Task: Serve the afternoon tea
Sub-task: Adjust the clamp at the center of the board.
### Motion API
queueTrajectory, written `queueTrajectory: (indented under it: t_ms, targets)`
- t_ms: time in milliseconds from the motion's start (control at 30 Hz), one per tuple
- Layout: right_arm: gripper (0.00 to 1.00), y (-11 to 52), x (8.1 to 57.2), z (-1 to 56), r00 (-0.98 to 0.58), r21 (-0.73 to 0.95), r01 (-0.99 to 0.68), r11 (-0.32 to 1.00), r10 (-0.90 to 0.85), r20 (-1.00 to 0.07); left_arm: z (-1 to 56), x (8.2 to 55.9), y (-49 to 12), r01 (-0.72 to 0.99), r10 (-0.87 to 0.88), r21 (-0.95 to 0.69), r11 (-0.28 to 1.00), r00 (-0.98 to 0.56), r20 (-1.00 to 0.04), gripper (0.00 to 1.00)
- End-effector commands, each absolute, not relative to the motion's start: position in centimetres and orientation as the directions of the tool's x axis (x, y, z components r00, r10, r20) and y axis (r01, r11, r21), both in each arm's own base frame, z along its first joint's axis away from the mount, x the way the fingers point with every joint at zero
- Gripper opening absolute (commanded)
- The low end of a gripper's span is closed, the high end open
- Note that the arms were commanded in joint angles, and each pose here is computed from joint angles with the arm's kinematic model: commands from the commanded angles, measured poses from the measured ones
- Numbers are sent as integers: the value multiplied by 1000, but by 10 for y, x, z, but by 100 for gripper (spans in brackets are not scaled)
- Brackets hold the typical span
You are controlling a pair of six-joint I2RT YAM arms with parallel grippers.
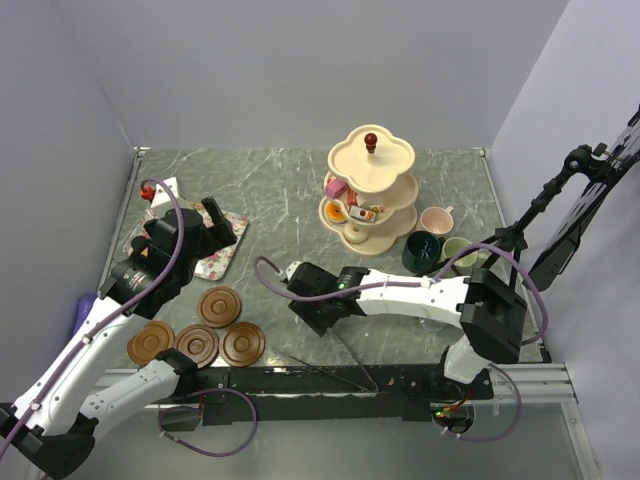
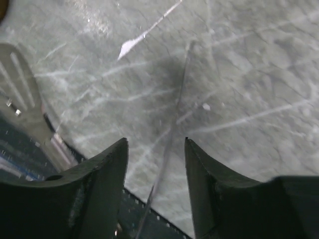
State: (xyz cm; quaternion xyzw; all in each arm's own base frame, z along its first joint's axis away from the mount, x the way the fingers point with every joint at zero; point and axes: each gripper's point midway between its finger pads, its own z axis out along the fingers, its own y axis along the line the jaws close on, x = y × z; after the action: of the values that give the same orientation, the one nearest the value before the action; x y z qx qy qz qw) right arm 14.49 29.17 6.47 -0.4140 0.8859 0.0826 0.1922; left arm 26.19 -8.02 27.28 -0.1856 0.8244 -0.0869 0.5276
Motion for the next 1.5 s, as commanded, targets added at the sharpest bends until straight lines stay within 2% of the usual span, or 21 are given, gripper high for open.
queueTrajectory:
  t_ms: [0,167,233,267,367,567,833,1000,1033,1100,1167,1200,1333,1467]
  targets:
    - [50,302,149,43,-608,5,-748,663,-682,-407,285,258,-78,-208,-443,-392,896,-351,-825,100]
    - [19,288,151,30,-646,-58,-711,701,-684,-338,279,254,-75,-225,-448,-389,893,-362,-817,100]
    - [3,283,153,37,-665,-66,-689,722,-666,-339,278,251,-72,-235,-451,-388,891,-359,-817,100]
    - [0,281,154,41,-677,-64,-674,736,-650,-344,278,250,-69,-243,-455,-389,889,-352,-818,100]
    - [0,280,160,62,-708,-37,-635,772,-600,-372,280,247,-66,-251,-465,-398,882,-339,-818,100]
    - [0,292,225,107,-768,-53,-489,871,-459,-447,286,244,-53,-298,-480,-397,868,-299,-824,100]
    - [0,341,328,116,-757,-85,-344,935,-329,-564,288,242,-40,-370,-495,-385,846,-272,-825,100]
    - [0,373,363,108,-773,-53,-294,954,-270,-574,282,246,-46,-362,-492,-379,851,-300,-817,100]
    - [1,377,367,107,-777,-41,-289,956,-259,-574,280,247,-48,-356,-490,-379,854,-308,-815,100]
    - [19,383,371,100,-791,-2,-296,955,-246,-560,275,250,-56,-341,-495,-386,857,-334,-802,100]
    - [50,384,370,99,-808,31,-294,955,-231,-541,271,254,-64,-317,-503,-405,857,-354,-788,100]
    - [57,382,370,99,-811,36,-291,956,-227,-539,268,256,-69,-308,-509,-414,856,-368,-778,100]
    - [69,372,363,127,-785,86,-316,945,-210,-583,251,265,-85,-317,-558,-461,829,-419,-716,100]
    - [74,359,352,183,-710,129,-387,913,-206,-673,226,275,-103,-364,-611,-490,792,-486,-625,100]
